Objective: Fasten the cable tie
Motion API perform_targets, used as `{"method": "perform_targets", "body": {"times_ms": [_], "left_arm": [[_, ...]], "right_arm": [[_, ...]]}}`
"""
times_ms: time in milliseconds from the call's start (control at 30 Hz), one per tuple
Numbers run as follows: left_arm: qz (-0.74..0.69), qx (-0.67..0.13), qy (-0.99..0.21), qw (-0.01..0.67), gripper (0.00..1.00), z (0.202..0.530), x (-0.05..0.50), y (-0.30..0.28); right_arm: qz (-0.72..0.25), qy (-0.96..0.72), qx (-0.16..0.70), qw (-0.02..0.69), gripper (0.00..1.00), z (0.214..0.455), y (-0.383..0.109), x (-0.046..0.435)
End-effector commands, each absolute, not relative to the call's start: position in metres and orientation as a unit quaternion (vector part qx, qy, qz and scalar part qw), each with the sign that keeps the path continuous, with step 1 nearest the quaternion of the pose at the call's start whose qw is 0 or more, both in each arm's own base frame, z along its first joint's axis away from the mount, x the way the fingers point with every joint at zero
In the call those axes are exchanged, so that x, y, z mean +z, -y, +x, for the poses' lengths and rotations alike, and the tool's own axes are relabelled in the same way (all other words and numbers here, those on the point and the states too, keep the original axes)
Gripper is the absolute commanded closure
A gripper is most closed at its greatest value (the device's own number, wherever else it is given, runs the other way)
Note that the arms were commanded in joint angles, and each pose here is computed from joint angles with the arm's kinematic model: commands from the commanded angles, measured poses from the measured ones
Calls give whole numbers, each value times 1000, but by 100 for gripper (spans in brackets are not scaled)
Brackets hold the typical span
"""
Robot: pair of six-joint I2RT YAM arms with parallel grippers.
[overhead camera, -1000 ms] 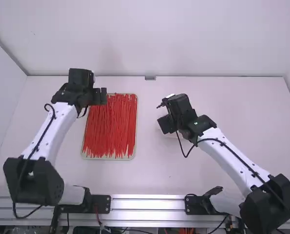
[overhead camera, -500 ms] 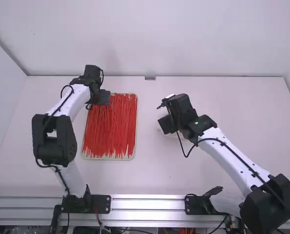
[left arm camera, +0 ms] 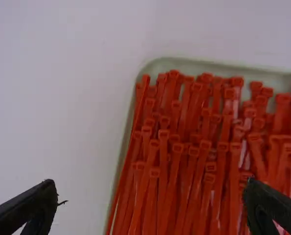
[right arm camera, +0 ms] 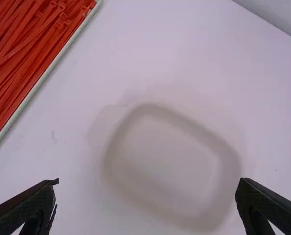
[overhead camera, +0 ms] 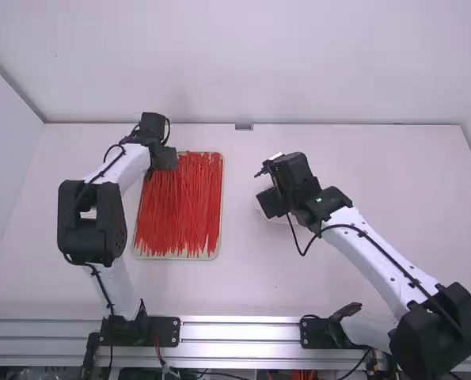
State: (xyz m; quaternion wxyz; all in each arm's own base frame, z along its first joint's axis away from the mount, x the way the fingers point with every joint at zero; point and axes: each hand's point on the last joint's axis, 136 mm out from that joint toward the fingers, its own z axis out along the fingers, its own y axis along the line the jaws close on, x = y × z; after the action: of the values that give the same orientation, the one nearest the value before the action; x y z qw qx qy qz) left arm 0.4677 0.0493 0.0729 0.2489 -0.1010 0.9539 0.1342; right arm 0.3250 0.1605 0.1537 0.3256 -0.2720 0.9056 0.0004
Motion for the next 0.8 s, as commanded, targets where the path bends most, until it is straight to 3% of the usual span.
{"method": "perform_targets", "body": {"times_ms": [0, 200, 533, 633, 667, 767], "left_arm": [[-113, 152, -954, 233, 1, 459, 56, -60], [-122, 152, -951, 241, 12, 454, 39, -61], [-126, 150, -943, 268, 15, 452, 21, -61], [-128, 149, -941, 274, 23, 454, 22, -61], [-128, 148, -940, 278, 33, 455, 22, -61], [-129, 148, -939, 282, 43, 457, 23, -61]], "right_arm": [[-267, -903, 4, 337, 2, 331, -163, 164], [-267, -902, 4, 339, 2, 332, -164, 165], [-267, -902, 4, 339, 2, 332, -164, 165], [-267, -902, 4, 339, 2, 332, -164, 165], [-267, -902, 4, 339, 2, 332, -164, 165], [-267, -902, 5, 339, 2, 332, -164, 165]]}}
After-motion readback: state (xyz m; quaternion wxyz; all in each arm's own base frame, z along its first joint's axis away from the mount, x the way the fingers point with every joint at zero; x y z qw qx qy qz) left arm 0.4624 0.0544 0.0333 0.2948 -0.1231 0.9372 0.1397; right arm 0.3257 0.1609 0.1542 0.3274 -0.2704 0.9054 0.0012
